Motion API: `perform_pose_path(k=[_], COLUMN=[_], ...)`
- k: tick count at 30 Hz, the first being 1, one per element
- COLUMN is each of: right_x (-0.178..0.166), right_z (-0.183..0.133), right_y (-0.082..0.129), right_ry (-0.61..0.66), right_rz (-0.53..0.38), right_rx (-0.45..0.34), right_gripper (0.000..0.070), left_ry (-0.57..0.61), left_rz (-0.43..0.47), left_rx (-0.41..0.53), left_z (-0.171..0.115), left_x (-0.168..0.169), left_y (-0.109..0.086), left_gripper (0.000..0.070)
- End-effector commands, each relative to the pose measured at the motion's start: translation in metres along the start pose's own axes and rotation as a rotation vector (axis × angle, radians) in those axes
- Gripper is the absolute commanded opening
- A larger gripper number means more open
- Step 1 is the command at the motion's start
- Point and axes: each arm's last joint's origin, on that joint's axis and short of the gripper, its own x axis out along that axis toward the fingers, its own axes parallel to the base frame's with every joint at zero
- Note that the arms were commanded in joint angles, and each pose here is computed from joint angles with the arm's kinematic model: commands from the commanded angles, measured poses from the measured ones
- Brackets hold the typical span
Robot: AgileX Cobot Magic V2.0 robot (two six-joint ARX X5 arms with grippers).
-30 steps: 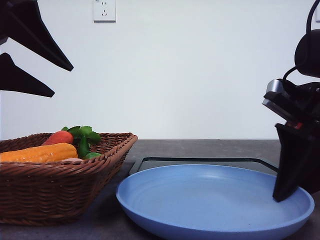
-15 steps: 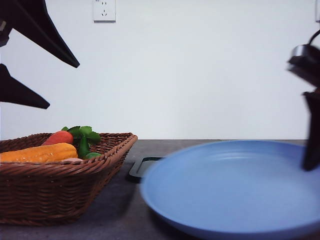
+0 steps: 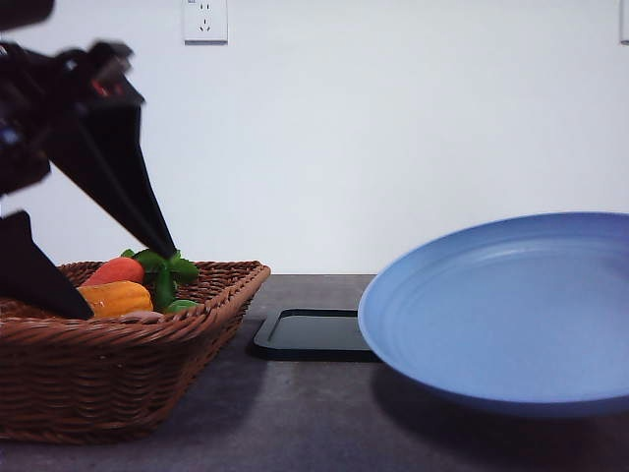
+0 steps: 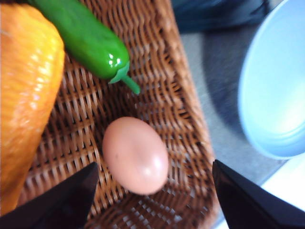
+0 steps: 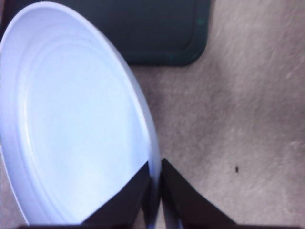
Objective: Transfer egg from basket to plate and serve
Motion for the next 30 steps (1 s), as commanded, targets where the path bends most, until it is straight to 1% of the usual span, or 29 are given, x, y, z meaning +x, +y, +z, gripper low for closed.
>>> perform_pose_path(k=[1, 9, 11, 14, 19, 22, 26, 30], right_x=[-0.002, -0.003, -0.003, -0.003, -0.003, -0.003, -0.003, -0.003], right_z=[0.003, 0.003, 0.003, 0.003, 0.003, 0.003, 0.003, 0.003], right_y=[0.002, 0.001, 0.001, 0.001, 0.001, 0.001, 0.001, 0.001], right_ry=[-0.021, -0.026, -0.026, -0.026, -0.027, -0.028, -0.028, -0.028], right_rz=[0.007, 0.002, 0.002, 0.001, -0.005, -0.004, -0.004, -0.004], right_rx=[-0.016, -0.019, -0.019, -0.020, -0.031, -0.031, -0.031, -0.031], right_gripper=[0.0000, 0.0000, 0.0000, 0.0000, 0.0000, 0.0000, 0.0000, 0.0000], left_ry=[0.006, 0.060, 0.075, 0.088, 0.088, 0.090, 0.091, 0.090], left_rz=[-0.003, 0.013, 0.019, 0.024, 0.024, 0.025, 0.025, 0.025], left_rx=[0.006, -0.009, -0.016, -0.022, -0.019, -0.019, -0.013, -0.006], left_z=[0.004, 0.007, 0.006, 0.006, 0.006, 0.006, 0.006, 0.006], left_x=[0.006, 0.031, 0.034, 0.037, 0.038, 0.038, 0.038, 0.038], left_y=[-0.002, 0.006, 0.008, 0.010, 0.010, 0.010, 0.011, 0.011], left_gripper=[0.0492, 0.0490, 0.0477, 0.0417, 0.0282, 0.0224, 0.0171, 0.0154])
